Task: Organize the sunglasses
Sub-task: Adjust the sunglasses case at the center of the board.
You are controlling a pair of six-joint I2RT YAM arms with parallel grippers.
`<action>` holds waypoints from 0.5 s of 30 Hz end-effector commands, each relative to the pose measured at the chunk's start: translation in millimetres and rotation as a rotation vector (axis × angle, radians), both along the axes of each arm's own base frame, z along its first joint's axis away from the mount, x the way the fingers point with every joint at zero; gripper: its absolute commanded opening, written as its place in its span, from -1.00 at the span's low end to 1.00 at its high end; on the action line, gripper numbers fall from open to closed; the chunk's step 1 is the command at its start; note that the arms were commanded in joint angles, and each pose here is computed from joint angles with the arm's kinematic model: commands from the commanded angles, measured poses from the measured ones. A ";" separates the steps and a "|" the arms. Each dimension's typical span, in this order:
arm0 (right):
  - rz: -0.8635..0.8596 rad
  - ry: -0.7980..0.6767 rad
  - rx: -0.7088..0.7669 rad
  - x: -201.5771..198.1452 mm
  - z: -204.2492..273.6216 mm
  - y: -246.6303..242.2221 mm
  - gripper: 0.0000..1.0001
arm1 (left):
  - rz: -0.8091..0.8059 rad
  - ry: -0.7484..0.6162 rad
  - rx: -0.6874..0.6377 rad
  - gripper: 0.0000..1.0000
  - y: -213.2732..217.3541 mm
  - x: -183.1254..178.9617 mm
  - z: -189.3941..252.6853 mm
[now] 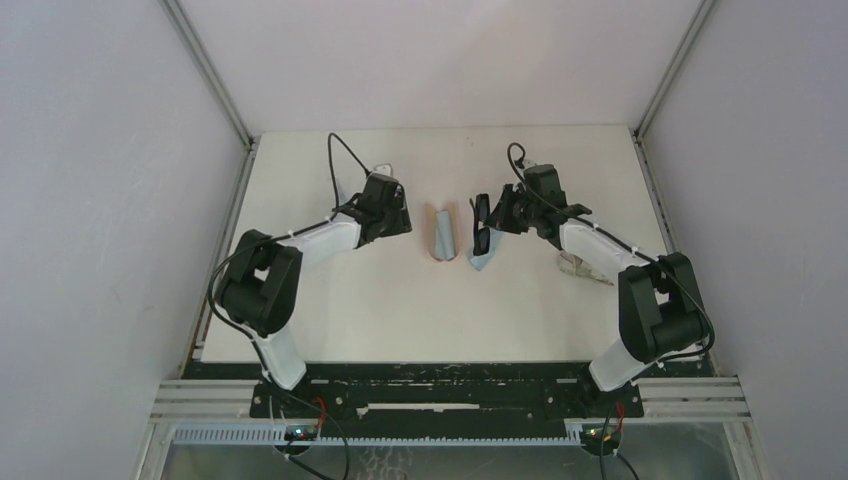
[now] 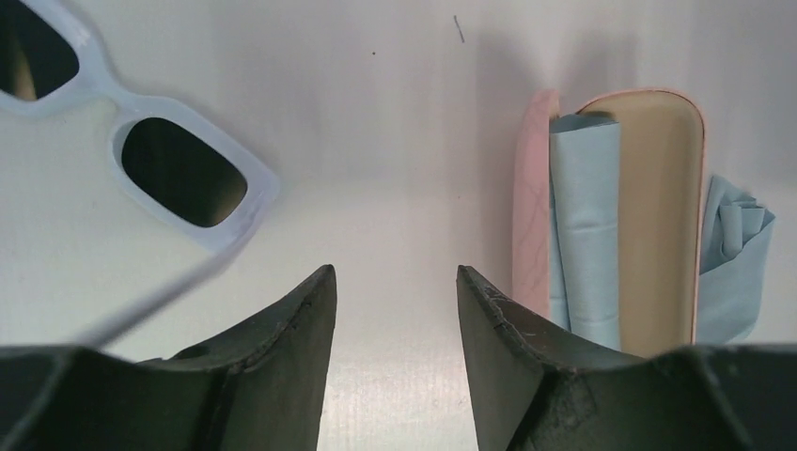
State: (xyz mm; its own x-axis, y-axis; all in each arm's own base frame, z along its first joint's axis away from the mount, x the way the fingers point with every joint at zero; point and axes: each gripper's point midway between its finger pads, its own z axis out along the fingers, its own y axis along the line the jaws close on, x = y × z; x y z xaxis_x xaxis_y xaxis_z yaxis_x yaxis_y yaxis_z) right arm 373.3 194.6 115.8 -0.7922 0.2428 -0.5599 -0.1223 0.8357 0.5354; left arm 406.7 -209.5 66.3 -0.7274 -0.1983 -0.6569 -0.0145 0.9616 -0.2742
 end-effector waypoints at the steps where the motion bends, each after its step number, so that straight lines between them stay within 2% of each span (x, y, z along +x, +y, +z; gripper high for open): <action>1: 0.004 -0.070 -0.011 2.4 18.5 -4.8 -1.00 | 0.031 -0.009 -0.010 0.08 0.0 2.8 4.9; 15: 0.013 -0.067 0.004 -1.8 16.9 -5.4 -1.00 | -0.089 0.048 -0.030 0.07 -30.5 16.1 -13.9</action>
State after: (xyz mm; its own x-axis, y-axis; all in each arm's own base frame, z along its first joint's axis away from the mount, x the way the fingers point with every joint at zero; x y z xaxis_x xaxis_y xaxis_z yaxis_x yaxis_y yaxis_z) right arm 368.1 191.4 113.8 -0.7958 0.2331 -0.5588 -0.1219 0.8424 0.5250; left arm 402.3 -216.6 25.8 -0.8013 -0.1664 -0.5747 -0.0185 0.9670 -0.2542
